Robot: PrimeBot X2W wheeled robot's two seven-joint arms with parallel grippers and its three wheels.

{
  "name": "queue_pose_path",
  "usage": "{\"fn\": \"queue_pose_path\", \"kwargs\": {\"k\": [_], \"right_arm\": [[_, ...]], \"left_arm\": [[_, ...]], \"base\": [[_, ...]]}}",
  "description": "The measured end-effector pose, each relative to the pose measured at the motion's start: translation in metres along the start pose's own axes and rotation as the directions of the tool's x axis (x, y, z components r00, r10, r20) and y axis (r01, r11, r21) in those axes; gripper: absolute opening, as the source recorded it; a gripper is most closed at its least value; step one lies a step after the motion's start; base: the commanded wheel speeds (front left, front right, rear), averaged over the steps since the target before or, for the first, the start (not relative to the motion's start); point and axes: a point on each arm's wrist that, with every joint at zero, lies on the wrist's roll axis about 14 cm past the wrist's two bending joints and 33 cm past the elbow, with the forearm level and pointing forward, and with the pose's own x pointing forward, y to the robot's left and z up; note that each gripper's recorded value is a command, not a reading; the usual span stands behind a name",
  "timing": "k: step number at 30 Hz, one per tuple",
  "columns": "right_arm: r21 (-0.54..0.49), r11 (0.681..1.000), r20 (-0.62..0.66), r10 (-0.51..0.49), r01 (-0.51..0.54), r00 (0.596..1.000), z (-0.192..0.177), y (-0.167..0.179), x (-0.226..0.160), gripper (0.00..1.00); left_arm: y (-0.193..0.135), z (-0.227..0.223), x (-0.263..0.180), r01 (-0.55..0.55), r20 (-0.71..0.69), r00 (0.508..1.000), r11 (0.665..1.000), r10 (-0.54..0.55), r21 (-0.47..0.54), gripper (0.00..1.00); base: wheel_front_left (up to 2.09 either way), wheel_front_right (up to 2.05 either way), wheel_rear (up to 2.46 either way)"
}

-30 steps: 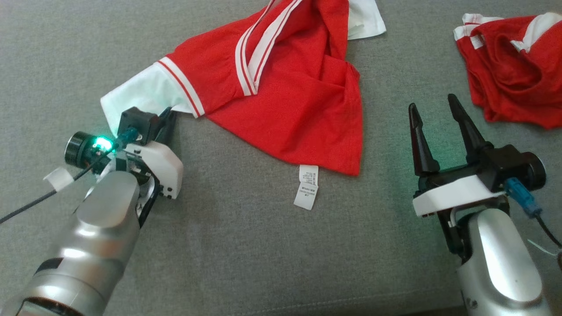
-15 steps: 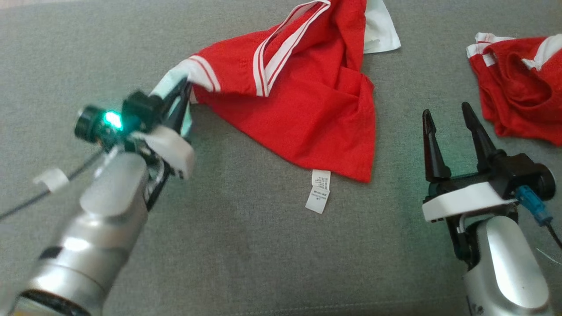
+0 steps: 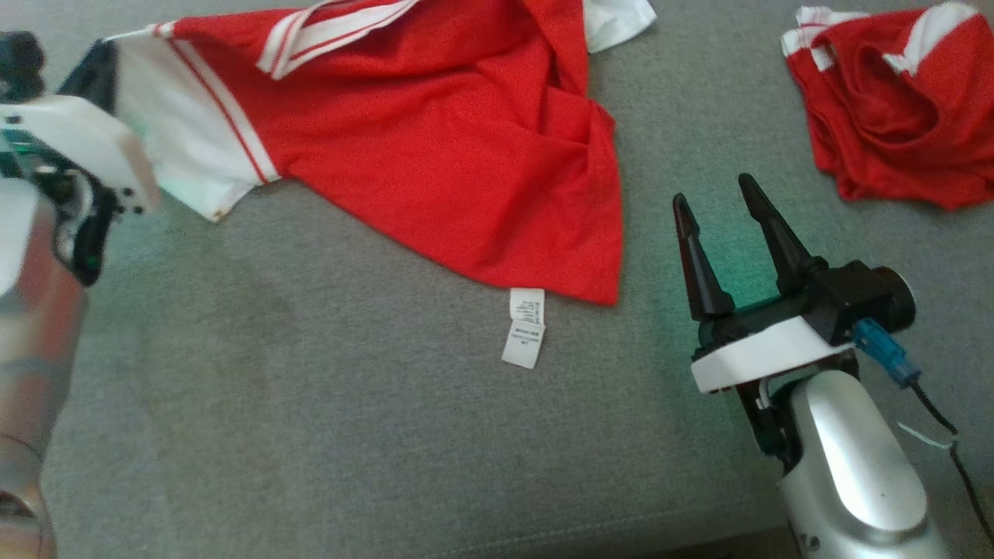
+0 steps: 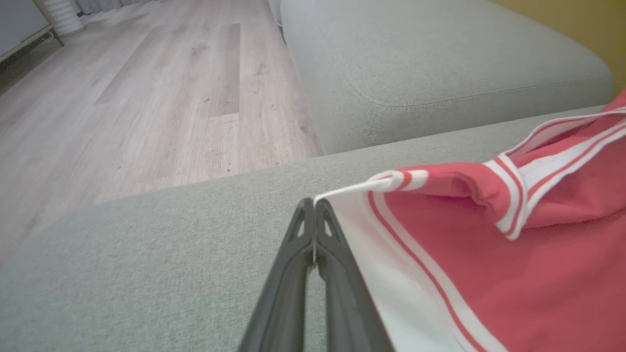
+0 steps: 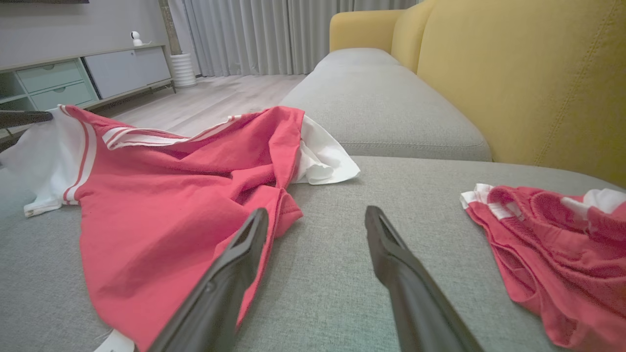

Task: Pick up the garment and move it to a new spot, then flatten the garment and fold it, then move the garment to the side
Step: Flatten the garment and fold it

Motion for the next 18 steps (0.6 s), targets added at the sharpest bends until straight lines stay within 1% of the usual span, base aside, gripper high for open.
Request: {"fn": "queue_pose_path", "kwargs": {"k": [1, 2, 3, 4, 5, 7, 10, 13, 18], "right_arm": [[0.002, 1.000, 0.000, 0.000, 0.000, 1.000, -0.001, -0.001, 0.000, 1.00], [0.000, 1.000, -0.003, -0.002, 0.002, 1.000, -0.002, -0.002, 0.001, 1.00], [-0.002, 1.000, -0.005, -0.003, 0.003, 1.000, -0.003, -0.003, 0.001, 1.00], [-0.002, 1.000, -0.010, -0.007, 0.007, 1.000, -0.005, -0.004, 0.001, 1.00], [0.000, 1.000, -0.017, -0.009, 0.009, 1.000, -0.007, -0.005, 0.000, 1.00], [0.007, 1.000, -0.030, -0.007, 0.007, 1.000, -0.012, -0.004, -0.001, 1.00], [0.007, 1.000, -0.031, 0.007, -0.006, 0.999, -0.012, 0.001, -0.002, 1.00], [0.005, 0.999, -0.027, 0.031, -0.031, 0.999, -0.010, 0.009, -0.001, 1.00], [-0.027, 0.992, -0.049, 0.121, -0.123, 0.991, -0.012, 0.039, 0.000, 1.00]], "left_arm": [[0.003, -0.004, 0.003, -0.007, -0.016, 1.000, 1.000, 0.007, -0.009, 0.00], [0.006, -0.008, 0.007, -0.020, -0.030, 0.999, 1.000, 0.019, -0.023, 0.07], [0.008, -0.011, 0.010, -0.030, -0.039, 0.999, 0.999, 0.029, -0.032, 0.41], [0.008, -0.014, 0.013, -0.034, -0.049, 0.998, 0.999, 0.032, -0.032, 0.93], [0.008, -0.019, 0.015, -0.043, -0.060, 0.997, 0.999, 0.040, -0.033, 1.00], [0.011, -0.027, 0.017, -0.060, -0.079, 0.995, 0.998, 0.057, -0.034, 1.00], [0.024, -0.026, 0.013, -0.095, -0.061, 0.994, 0.995, 0.094, -0.026, 1.00], [0.033, -0.016, 0.005, -0.111, -0.009, 0.994, 0.994, 0.111, -0.025, 1.00], [0.030, 0.002, -0.015, -0.085, 0.101, 0.991, 0.996, 0.087, -0.022, 1.00]], "base": [[0.00, 0.00, 0.00], [0.00, 0.00, 0.00], [0.00, 0.00, 0.00], [0.00, 0.00, 0.00], [0.00, 0.00, 0.00], [0.00, 0.00, 0.00], [0.00, 0.00, 0.00], [0.00, 0.00, 0.00], [0.00, 0.00, 0.00]]}}
